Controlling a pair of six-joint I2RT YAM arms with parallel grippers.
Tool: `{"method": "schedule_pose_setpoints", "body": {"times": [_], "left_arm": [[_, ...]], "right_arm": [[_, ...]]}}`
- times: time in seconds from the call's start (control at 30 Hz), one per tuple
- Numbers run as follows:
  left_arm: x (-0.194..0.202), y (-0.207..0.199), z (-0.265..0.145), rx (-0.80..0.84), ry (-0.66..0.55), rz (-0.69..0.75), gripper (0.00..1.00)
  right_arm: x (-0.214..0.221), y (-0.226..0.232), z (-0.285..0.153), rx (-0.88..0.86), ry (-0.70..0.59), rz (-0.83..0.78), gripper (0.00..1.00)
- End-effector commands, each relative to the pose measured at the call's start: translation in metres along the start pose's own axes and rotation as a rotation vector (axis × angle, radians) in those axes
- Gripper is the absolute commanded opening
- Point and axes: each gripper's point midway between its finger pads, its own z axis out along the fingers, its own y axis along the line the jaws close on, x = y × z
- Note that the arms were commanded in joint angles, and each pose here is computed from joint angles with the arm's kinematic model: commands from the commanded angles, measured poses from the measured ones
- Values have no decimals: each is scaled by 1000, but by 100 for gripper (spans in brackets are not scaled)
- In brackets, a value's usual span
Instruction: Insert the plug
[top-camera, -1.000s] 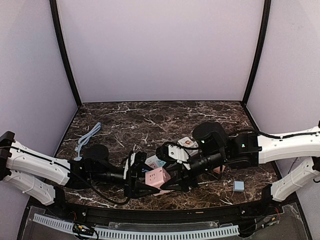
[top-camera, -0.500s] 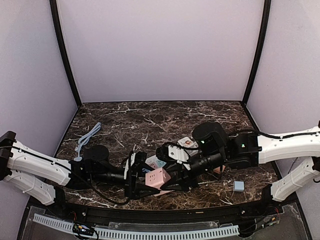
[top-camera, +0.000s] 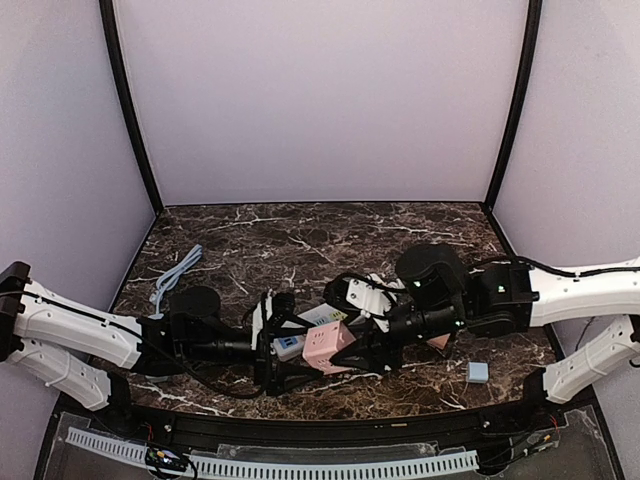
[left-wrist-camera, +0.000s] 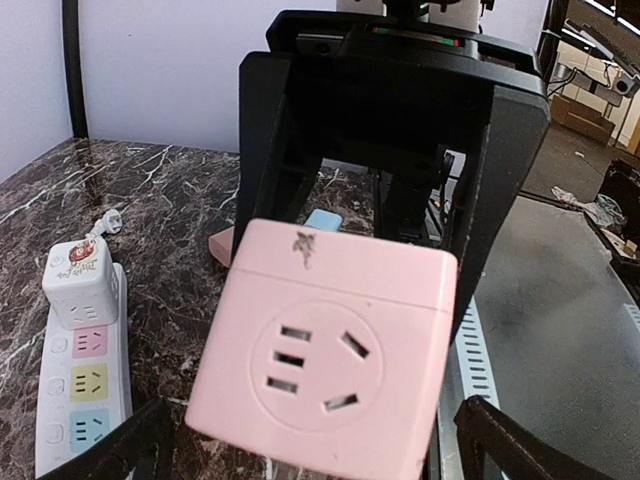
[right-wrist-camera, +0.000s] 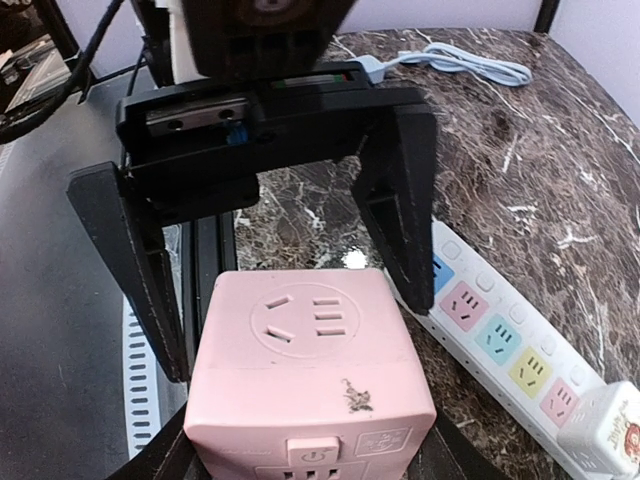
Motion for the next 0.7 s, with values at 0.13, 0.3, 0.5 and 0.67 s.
{"method": "schedule_pose_setpoints", "body": {"times": [0.13, 0.3, 0.5, 0.67], "left_arm": [[2, 23, -7, -140, 36, 51, 99], [21, 48, -4, -267, 115, 49, 99], [59, 81, 9, -414, 296, 37, 99], [74, 101, 20, -499, 431, 39, 99]], "right_arm": [[2, -49, -36, 267, -32, 165, 0], [15, -78, -61, 423, -28, 262, 0], [23, -94, -87, 518, -64, 349, 0], [24, -93, -96, 526, -76, 364, 0]]}}
